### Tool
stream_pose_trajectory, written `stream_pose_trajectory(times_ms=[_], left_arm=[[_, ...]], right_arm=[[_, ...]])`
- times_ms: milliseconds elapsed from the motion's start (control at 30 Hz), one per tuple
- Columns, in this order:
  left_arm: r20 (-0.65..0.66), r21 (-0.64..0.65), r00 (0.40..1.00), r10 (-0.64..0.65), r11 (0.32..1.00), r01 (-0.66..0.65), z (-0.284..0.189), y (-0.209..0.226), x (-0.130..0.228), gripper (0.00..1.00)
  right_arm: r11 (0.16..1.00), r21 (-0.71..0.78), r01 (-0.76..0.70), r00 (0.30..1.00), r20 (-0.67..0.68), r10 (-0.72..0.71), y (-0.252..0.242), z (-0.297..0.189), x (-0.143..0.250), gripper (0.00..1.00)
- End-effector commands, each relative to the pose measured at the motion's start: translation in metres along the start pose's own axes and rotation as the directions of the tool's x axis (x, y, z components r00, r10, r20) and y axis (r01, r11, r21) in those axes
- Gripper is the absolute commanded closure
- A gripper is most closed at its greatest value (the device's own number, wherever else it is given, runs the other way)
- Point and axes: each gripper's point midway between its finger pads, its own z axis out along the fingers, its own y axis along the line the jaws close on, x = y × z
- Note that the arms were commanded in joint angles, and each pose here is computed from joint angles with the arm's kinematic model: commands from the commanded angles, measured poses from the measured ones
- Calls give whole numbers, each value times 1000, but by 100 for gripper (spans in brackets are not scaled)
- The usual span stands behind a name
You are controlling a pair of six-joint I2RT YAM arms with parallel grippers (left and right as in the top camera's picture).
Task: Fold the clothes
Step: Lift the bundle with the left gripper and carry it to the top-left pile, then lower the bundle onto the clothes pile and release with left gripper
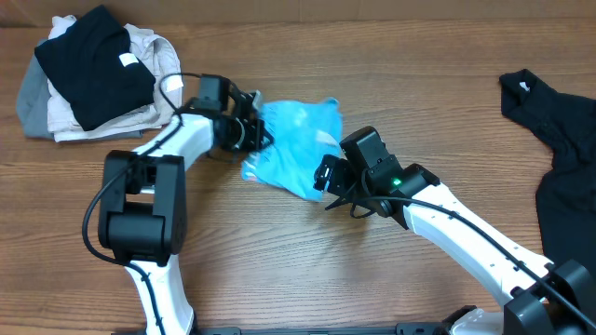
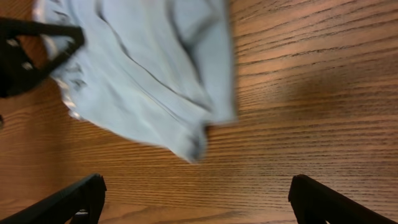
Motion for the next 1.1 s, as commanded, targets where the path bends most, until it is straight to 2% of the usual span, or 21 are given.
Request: stream_pose_trajectory(times_ms=[0, 267, 433, 633, 900, 1067], left_arm=[[42, -249, 998, 41, 968, -30, -8, 72, -15, 96], [206, -350, 971, 124, 936, -45, -60, 102, -87, 96], [240, -415, 951, 197, 906, -83, -103, 103, -127, 96], [289, -534, 925, 246, 844, -58, -163, 104, -169, 96], [362, -634, 882, 301, 773, -4, -242, 109, -205, 96], [375, -665, 893, 250, 743, 71, -273, 142, -194, 94]], right_arm=[[1000, 11, 16, 1000, 17, -16, -1, 0, -1, 2], [999, 25, 21, 1000, 22, -22, -3, 0, 0, 2], [999, 30, 21, 999, 29, -22, -4, 0, -2, 2], [999, 33, 21, 999, 32, -22, -4, 0, -2, 2], [999, 33, 21, 999, 32, -22, -4, 0, -2, 2], [999, 33, 21, 999, 32, -22, -4, 0, -2, 2]])
